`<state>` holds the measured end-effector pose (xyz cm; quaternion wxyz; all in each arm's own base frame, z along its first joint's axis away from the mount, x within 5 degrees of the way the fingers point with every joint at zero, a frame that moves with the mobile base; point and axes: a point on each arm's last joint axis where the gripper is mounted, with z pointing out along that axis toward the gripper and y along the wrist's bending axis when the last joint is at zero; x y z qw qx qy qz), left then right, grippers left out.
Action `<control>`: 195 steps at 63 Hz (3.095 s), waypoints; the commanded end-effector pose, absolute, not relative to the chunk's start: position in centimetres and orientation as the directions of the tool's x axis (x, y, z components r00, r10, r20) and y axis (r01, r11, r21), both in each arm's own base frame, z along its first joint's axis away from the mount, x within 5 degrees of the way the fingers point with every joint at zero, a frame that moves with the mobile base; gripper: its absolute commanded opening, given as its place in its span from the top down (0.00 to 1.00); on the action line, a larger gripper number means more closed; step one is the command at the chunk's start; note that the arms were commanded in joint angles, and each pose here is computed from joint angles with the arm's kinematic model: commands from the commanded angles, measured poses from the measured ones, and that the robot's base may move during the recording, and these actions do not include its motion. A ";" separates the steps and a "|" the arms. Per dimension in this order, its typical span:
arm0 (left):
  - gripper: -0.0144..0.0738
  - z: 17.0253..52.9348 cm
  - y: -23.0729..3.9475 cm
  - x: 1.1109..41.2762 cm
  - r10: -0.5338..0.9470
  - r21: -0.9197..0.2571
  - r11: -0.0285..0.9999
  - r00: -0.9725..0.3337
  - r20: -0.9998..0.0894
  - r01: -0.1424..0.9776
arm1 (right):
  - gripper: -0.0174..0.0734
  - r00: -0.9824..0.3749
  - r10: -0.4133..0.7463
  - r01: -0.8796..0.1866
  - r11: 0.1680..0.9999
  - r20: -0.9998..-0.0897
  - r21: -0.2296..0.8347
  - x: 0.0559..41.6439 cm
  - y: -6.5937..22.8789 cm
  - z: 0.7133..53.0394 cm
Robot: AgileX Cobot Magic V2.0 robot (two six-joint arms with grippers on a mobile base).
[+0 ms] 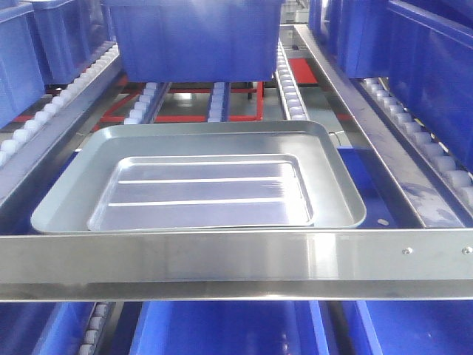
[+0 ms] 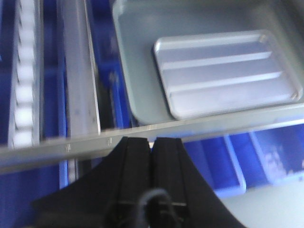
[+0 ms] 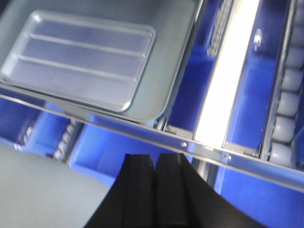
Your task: Grab silver tray and stack on right shelf
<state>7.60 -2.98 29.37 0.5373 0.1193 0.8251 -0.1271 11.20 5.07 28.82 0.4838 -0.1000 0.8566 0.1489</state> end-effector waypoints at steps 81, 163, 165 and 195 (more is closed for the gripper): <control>0.94 31.0 -0.6 1.1 -0.026 -0.002 0.971 0.097 -0.995 0.240 | 0.75 -0.005 0.183 -0.407 0.898 -0.983 0.169 2.6 1.0 33.8; 0.94 20.6 0.0 5.5 -0.026 -0.025 1.000 0.150 -0.988 0.011 | 0.75 -0.001 0.180 -0.405 0.899 -0.984 0.164 2.6 0.9 33.9; 0.94 20.6 0.0 5.5 -0.026 -0.025 1.000 0.150 -0.988 0.011 | 0.75 0.000 0.161 -0.397 0.906 -0.987 0.148 2.7 0.9 33.7; 0.94 20.6 0.0 5.5 -0.026 -0.025 1.000 0.150 -0.988 0.011 | 0.75 0.036 0.035 0.012 0.999 -0.999 0.036 6.1 -0.1 25.5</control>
